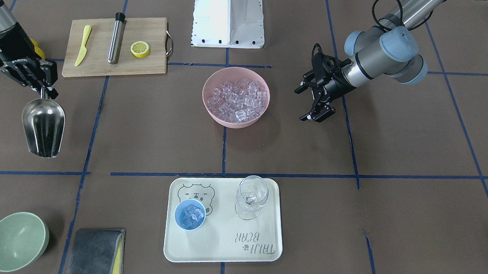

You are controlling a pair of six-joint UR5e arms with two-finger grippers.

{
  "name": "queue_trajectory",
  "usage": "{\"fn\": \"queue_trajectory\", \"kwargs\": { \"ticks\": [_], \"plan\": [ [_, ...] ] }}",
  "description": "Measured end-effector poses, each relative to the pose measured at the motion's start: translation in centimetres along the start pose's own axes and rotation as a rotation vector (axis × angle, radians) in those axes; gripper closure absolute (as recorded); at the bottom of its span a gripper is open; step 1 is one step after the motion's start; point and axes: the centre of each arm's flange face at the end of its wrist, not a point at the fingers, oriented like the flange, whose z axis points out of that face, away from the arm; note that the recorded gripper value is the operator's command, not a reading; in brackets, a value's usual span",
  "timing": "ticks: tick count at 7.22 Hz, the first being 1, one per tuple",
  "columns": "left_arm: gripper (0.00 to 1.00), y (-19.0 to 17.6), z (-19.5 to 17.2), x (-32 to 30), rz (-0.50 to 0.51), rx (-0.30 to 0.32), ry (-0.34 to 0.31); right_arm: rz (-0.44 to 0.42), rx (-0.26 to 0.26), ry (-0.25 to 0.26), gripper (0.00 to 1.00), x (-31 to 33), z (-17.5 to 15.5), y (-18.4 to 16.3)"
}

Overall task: Put ice in cup with scoop
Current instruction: 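Carry the empty scoop back and lower it to its table spot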

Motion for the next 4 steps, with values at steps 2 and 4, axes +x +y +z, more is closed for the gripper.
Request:
{"fn": "queue_trajectory", "kwargs": {
  "ticks": [2,4],
  "plan": [
    [0.0,0.6,-1.3,-0.8,-0.014,0.0,0.064,0.026,0.041,0.011,1.0,1.8,1.1,1.8],
    [0.0,1.7,-1.8,-1.4,-0.024,-0.01,0.106,0.045,0.094,0.006,1.0,2.2,2.6,2.8]
  ]
}}
